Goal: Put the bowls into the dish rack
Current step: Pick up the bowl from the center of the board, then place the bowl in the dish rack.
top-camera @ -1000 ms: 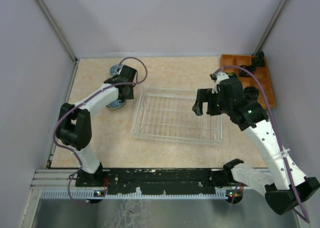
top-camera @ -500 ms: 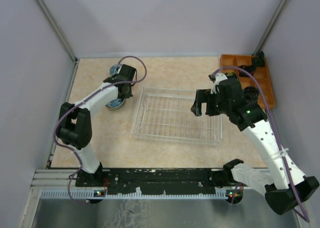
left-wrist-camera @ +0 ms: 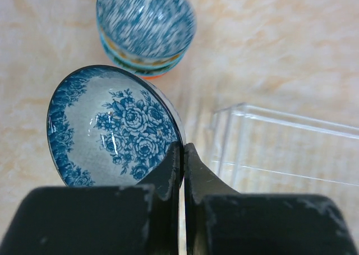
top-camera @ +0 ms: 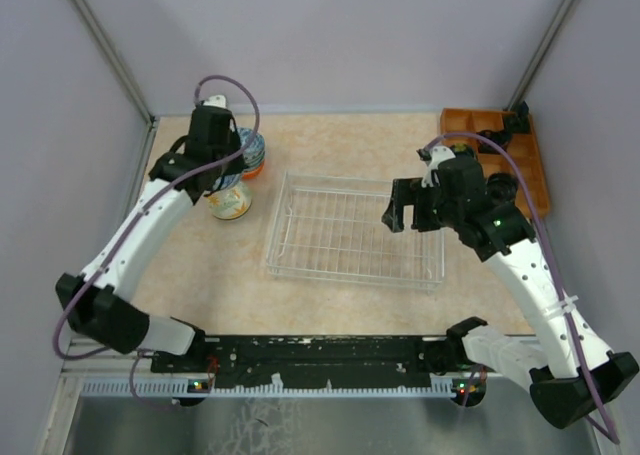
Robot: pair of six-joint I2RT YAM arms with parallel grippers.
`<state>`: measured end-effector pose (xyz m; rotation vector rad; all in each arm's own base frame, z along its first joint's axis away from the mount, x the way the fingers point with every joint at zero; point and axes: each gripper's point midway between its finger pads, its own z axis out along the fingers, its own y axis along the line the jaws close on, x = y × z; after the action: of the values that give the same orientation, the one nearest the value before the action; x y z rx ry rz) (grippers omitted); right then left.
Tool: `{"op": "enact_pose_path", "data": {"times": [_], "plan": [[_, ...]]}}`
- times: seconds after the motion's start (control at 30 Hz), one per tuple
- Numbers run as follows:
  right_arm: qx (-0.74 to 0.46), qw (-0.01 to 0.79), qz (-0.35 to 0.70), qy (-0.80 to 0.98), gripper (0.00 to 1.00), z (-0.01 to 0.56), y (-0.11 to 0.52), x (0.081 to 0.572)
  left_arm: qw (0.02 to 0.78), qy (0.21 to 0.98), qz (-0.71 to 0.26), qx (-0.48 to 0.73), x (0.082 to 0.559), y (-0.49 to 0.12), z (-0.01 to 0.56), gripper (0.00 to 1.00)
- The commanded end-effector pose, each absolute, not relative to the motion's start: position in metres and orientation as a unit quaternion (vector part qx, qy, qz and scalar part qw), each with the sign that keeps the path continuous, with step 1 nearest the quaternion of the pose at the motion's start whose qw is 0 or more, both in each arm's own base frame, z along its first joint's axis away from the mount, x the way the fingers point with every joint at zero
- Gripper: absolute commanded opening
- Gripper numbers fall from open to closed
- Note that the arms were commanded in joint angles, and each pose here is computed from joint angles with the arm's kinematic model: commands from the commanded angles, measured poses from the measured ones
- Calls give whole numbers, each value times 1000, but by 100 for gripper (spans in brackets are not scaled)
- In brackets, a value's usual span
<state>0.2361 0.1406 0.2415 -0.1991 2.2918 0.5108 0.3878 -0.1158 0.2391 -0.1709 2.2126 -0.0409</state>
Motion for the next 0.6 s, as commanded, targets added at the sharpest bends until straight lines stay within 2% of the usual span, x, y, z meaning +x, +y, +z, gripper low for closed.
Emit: {"op": "enact_pose_path", "data": {"times": [0.0, 0.27, 0.57], "plan": [[-85, 423, 207, 878, 91, 278, 140, 237, 522, 838, -157, -40, 376, -149, 327, 0], [-78, 451, 195, 867, 93, 313, 125, 224, 512, 745, -424, 54, 346, -259, 386, 0], [-41, 488, 147, 859, 98, 350, 93, 209, 424, 677, -592, 102, 337, -391, 366, 0]]}}
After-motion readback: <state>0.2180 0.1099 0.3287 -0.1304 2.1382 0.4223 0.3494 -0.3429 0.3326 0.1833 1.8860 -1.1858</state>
